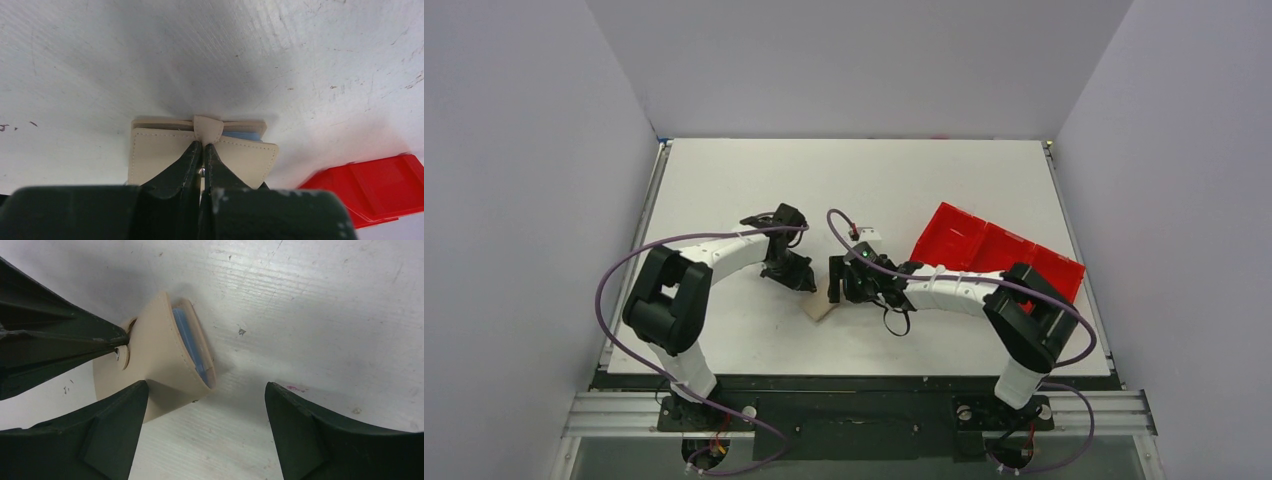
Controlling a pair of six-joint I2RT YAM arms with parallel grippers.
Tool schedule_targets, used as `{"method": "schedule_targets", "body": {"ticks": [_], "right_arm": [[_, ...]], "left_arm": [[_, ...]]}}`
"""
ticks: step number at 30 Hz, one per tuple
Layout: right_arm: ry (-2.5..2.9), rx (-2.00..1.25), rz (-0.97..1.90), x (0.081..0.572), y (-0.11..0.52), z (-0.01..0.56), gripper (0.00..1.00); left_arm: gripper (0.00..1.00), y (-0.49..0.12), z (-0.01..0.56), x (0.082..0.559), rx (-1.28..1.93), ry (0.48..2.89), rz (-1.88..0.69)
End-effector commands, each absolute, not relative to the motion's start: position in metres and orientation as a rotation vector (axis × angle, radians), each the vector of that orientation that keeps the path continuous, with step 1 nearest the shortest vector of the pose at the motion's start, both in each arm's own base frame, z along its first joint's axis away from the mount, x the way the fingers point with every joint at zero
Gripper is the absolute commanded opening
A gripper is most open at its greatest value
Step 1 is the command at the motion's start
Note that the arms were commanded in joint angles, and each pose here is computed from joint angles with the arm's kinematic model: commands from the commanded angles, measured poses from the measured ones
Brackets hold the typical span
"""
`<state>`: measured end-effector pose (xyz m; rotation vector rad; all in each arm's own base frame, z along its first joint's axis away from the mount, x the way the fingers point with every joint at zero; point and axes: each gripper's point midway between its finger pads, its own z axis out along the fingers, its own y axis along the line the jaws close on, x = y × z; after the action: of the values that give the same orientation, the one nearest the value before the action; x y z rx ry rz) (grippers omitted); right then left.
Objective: Take the credit cards out of the card holder
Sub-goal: Open the card holder at the center of the board.
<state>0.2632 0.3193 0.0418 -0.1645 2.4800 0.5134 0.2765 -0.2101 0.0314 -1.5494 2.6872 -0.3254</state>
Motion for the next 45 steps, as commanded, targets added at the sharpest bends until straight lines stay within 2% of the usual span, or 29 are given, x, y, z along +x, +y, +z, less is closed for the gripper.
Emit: {"method": "schedule_targets", "body": {"ticks": [1, 6, 9, 12, 16, 20, 31, 36, 40, 45], "right_arm": [[2.456, -0.178, 0.588, 0.267, 0.340, 0.045, 0.80], [2.477, -0.174, 0.552, 0.268, 0.337, 0.037, 0.70], [2.500, -0.174, 0.510, 0.269, 0.333, 0.028, 0.56], [2.511, -0.174, 0.478, 0.270, 0.329, 0.022, 0.48], [2.526, -0.170, 0.435, 0.272, 0.321, 0.015, 0.41], [2.541, -0.158, 0.411, 0.275, 0.316, 0.008, 0.38], [2.563, -0.145, 0.358, 0.283, 0.303, -0.003, 0.37], [2.559, -0.146, 0.352, 0.289, 0.300, -0.001, 0.37], [2.543, -0.150, 0.367, 0.296, 0.302, 0.012, 0.43], [2.484, -0.129, 0.387, 0.308, 0.305, 0.048, 0.59]], "left_arm": [[0.00, -0.224, 0.035, 0.276, -1.580, 2.691, -0.429], [0.00, -0.228, 0.038, 0.276, -1.582, 2.687, -0.488], [0.00, -0.228, 0.040, 0.275, -1.567, 2.691, -0.519], [0.00, -0.225, 0.039, 0.273, -1.566, 2.699, -0.532], [0.00, -0.222, 0.040, 0.271, -1.546, 2.705, -0.569], [0.00, -0.218, 0.043, 0.270, -1.515, 2.712, -0.585], [0.00, -0.205, 0.051, 0.265, -1.414, 2.734, -0.666], [0.00, -0.199, 0.062, 0.272, -1.262, 2.734, -0.743], [0.00, -0.204, 0.079, 0.275, -1.133, 2.717, -0.845], [0.00, -0.207, 0.093, 0.273, -1.085, 2.687, -0.914]]}}
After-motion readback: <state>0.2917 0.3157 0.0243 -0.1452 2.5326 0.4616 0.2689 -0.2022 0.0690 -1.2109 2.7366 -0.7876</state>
